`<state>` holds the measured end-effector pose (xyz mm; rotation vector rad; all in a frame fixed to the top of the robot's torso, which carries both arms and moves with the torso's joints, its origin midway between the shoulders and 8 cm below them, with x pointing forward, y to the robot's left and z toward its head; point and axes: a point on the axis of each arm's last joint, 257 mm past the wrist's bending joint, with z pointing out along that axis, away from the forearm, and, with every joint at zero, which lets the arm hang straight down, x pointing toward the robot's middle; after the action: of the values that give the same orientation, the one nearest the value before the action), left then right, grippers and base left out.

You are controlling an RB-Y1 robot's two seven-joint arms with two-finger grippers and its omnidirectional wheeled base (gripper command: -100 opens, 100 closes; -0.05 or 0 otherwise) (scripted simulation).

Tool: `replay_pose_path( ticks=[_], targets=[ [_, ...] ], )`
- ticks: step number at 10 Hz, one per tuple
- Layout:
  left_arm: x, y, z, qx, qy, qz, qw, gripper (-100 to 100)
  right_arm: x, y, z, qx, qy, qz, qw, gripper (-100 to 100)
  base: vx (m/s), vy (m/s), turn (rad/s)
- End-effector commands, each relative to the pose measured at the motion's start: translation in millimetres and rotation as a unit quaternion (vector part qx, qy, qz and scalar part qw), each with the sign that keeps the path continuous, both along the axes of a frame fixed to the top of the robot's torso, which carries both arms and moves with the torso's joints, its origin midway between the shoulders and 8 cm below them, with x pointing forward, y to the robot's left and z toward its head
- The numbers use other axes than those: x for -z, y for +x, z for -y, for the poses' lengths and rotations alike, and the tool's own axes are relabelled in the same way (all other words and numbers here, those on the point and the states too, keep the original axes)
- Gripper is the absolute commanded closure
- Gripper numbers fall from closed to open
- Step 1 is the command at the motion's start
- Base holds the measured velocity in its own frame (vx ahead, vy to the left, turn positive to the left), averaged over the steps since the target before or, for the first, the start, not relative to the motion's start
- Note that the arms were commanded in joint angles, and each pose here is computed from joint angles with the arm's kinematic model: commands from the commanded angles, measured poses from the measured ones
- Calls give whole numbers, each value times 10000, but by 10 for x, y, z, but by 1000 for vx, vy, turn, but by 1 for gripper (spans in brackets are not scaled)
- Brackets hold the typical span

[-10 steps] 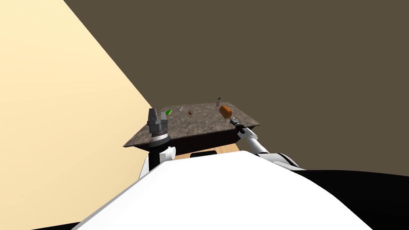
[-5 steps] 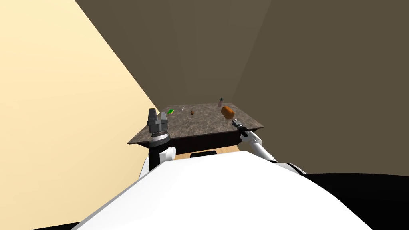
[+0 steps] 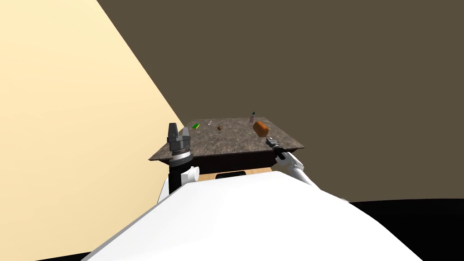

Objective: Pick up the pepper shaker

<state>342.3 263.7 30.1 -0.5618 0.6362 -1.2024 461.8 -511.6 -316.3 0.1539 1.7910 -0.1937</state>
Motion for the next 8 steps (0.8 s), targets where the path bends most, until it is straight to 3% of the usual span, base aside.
replay_pose_path(
  ticks=[1, 2, 5, 7, 8],
  targets=[
    [0, 0, 0, 0, 0, 0, 10000, 0, -90, -3, -38, -29, -16, 62, 10000, 100, 8, -7, -28],
    [0, 0, 0, 0, 0, 0, 10000, 0, -55, -176, 76, 128, -13, -10, 9999, 100, 18, -8, 114],
    [0, 0, 0, 0, 0, 0, 10000, 0, -118, -397, 118, 200, -59, -10, 9998, 100, 20, -14, 105],
    [0, 0, 0, 0, 0, 0, 10000, 0, -161, -367, 92, 181, -58, 23, 9998, 100, 5, -4, -6],
    [0, 0, 0, 0, 0, 0, 10000, 0, -169, -367, 90, 177, -62, 30, 9998, 0, 0, 0, 0]
  ],
)
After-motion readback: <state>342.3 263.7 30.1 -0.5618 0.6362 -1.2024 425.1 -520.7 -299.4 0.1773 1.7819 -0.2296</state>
